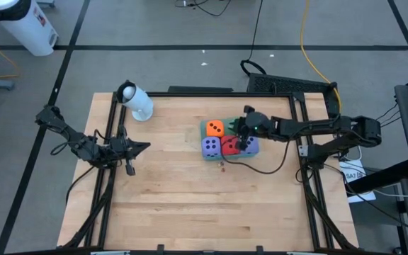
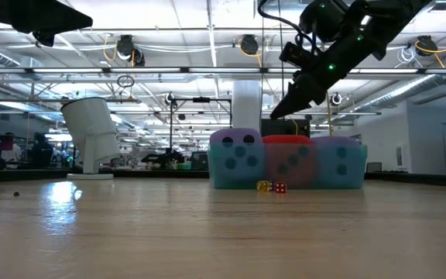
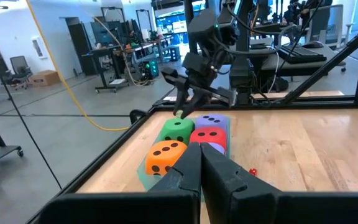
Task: Pick & Place Dice
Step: Put the small green die into the blue bin
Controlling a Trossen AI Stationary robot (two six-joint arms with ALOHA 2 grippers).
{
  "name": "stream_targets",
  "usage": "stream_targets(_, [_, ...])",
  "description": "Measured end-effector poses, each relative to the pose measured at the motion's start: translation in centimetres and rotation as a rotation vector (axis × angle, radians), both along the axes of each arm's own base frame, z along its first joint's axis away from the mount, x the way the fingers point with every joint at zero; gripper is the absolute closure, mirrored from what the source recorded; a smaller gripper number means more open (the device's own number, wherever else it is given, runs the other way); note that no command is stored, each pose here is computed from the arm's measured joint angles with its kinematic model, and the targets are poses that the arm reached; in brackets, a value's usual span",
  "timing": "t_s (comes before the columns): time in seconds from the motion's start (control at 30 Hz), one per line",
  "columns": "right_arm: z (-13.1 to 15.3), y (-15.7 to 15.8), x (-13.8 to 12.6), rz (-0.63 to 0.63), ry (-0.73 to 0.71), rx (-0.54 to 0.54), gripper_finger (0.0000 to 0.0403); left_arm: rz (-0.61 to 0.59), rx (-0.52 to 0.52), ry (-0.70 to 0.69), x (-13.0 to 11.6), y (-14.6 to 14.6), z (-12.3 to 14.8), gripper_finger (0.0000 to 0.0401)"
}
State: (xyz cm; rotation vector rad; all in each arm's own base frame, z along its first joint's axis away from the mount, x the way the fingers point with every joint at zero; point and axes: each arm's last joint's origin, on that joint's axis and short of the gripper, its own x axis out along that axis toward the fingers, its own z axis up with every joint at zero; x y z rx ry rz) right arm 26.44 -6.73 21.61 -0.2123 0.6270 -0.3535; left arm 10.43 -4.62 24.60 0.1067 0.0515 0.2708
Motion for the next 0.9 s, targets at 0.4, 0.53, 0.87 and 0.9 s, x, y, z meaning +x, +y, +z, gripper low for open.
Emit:
stream_targets(0.4, [0.33, -0.01, 0.21, 0.013, -0.031, -0.026, 0.0085, 0.001, -0.001, 0.006, 0.00, 0.00, -0.08, 0.0396])
stream_targets(0.53, [0.33, 0.29, 0.28, 0.045, -0.014, -0.059, 0.0080, 0.000, 0.011, 0.018, -0.01, 0.01, -0.20, 0.0396])
stream_targets(0.87, [0.36, 0.53, 0.40, 0.079, -0.056, 0.036, 0.0090, 0.000, 0.019, 0.030, -0.02, 0.01, -0.32, 0.0396])
stream_targets(0.9, [0.40, 0.59, 0.45, 0.098, -0.064, 0.045, 0.0090, 0.001, 0.017, 0.029, -0.02, 0.01, -0.32, 0.0396])
